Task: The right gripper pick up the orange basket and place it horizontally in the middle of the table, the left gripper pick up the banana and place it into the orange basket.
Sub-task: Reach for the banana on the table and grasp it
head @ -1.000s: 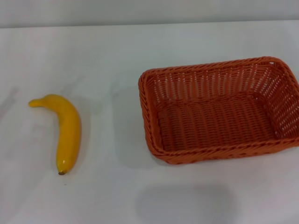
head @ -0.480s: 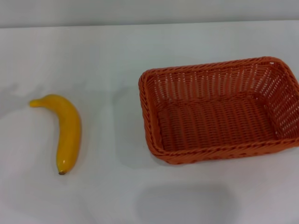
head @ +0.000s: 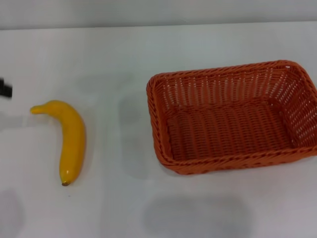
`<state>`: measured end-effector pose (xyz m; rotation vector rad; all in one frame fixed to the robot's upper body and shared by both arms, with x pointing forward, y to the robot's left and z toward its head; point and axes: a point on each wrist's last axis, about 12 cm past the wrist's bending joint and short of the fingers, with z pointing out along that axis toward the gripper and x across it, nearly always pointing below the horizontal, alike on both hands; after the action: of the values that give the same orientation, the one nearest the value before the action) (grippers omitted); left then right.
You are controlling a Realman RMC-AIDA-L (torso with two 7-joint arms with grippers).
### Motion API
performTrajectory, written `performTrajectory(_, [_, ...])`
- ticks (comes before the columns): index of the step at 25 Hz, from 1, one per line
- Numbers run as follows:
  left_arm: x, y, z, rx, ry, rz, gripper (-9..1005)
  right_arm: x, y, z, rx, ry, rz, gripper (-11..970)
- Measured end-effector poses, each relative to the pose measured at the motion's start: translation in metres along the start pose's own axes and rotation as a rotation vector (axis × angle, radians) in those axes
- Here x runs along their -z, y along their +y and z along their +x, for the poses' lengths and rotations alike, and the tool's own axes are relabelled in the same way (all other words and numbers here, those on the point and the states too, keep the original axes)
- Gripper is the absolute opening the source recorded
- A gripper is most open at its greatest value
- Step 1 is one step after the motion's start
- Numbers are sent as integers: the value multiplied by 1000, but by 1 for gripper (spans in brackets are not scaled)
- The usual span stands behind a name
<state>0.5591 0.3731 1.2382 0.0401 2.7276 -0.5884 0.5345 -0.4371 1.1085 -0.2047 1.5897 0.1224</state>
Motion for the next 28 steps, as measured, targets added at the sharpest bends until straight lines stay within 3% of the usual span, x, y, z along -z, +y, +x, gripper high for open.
performTrajectory(5, [-26,-16,-21,-21,178,-108,812,-4,5,4,-2,-27,5,872])
performTrajectory(9, [-50,-34,-39,-67,206,-137,811,-1,8,9,2,-22,2,872])
performTrajectory(12, [-65,-38,-46,-68,209,-130,810,0,13,14,9,-27,-16,872])
performTrajectory(23, [-98,-45,-41,-25,231,-92,807,2,21,18,-38,-60,-32,869])
performTrajectory(28, [-111,-58,-36,-26,264,-80,805,2,22,20,-45,-61,-29,868])
